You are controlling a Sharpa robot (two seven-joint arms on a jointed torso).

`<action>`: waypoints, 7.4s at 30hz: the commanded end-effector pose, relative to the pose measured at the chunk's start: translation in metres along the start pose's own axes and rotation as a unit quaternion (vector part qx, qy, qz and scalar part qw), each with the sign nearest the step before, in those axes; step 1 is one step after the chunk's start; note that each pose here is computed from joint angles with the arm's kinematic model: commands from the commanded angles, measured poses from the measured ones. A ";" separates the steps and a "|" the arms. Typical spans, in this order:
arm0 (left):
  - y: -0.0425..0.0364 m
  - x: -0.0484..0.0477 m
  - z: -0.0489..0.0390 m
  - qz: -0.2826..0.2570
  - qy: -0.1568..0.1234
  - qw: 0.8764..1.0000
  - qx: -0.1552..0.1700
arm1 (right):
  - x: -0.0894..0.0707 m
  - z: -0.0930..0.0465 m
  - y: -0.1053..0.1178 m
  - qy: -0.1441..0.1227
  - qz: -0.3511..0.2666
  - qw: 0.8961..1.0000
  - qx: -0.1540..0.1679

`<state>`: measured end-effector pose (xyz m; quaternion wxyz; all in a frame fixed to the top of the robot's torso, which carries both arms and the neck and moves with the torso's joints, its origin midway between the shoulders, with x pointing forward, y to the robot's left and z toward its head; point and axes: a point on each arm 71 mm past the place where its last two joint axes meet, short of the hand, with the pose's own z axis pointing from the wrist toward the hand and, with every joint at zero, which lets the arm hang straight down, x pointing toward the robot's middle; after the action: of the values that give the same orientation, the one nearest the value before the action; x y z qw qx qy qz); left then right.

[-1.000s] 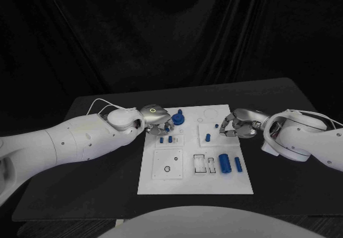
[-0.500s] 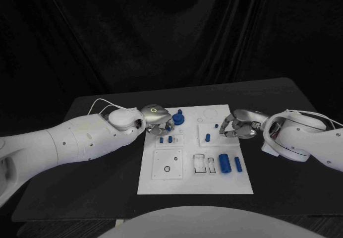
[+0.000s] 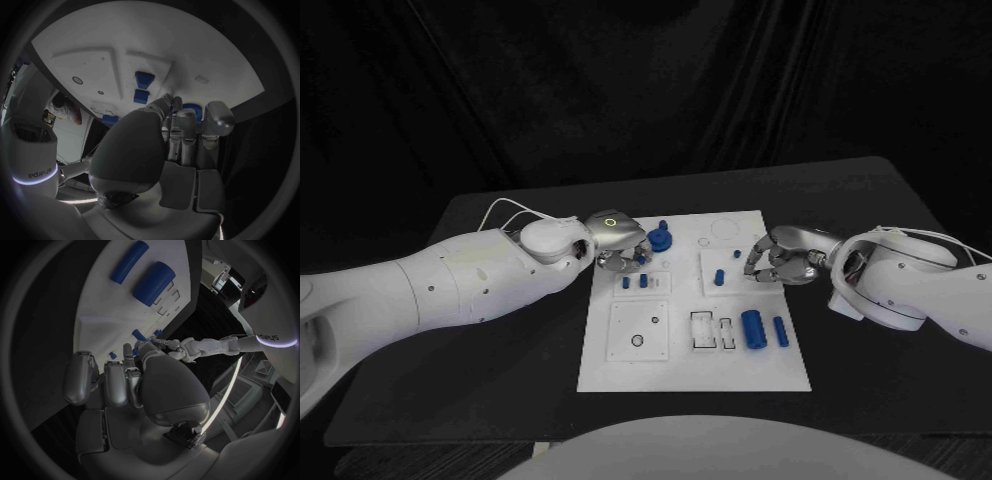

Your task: Assemble the parts on the task board

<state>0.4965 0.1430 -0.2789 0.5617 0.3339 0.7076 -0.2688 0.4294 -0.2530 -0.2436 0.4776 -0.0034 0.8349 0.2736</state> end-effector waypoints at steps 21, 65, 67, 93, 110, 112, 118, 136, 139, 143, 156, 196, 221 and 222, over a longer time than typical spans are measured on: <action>0.0023 0.0027 -0.0029 0.000 0.007 1.000 -0.002 | 0.002 -0.001 -0.003 0.004 0.001 1.000 0.012; 0.0048 0.0042 -0.0024 -0.001 0.016 1.000 -0.010 | 0.003 -0.001 -0.004 0.006 0.001 1.000 0.013; 0.0054 0.0042 -0.0028 -0.001 0.016 1.000 -0.012 | 0.003 -0.001 -0.004 0.005 0.001 1.000 0.013; 0.0890 -0.0481 -0.0981 -0.276 -0.155 0.945 -0.083 | -0.108 -0.022 0.038 -0.168 -0.050 0.983 -0.047; 0.0601 -0.0263 -0.1150 -0.699 -0.249 0.669 0.038 | -0.083 0.017 0.058 -0.099 -0.292 0.949 -0.058; 0.0559 -0.0231 -0.1170 -0.706 -0.255 0.659 0.047 | -0.074 0.020 0.057 -0.086 -0.304 0.947 -0.058; 0.0481 -0.0186 -0.1251 -0.716 -0.265 0.643 0.059 | -0.052 0.027 0.051 -0.062 -0.313 0.946 -0.059; 0.0382 -0.0168 -0.1335 -0.733 -0.250 0.630 0.065 | -0.030 0.039 0.037 -0.044 -0.308 0.949 -0.056; 0.0380 -0.0163 -0.1326 -0.734 -0.247 0.629 0.065 | -0.029 0.039 0.034 -0.042 -0.308 0.949 -0.052; 0.0375 -0.0157 -0.1312 -0.736 -0.242 0.629 0.065 | -0.027 0.041 0.028 -0.037 -0.308 0.950 -0.045; 0.0358 -0.0150 -0.1295 -0.740 -0.236 0.626 0.068 | -0.020 0.044 0.015 -0.032 -0.301 0.953 -0.035; 0.0319 -0.0150 -0.1262 -0.746 -0.227 0.621 0.080 | -0.002 0.053 0.005 -0.027 -0.273 0.961 -0.040; 0.0326 -0.0130 -0.1233 -0.748 -0.218 0.622 0.074 | 0.000 0.052 0.005 -0.036 -0.270 0.961 -0.053; 0.0328 -0.0128 -0.1232 -0.748 -0.217 0.622 0.073 | 0.000 0.052 0.005 -0.038 -0.270 0.961 -0.054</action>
<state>0.4484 0.2552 -0.2418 0.2770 -0.3447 0.5668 -0.6951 0.4709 -0.2249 -0.2618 0.5582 -0.2436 0.7743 0.1717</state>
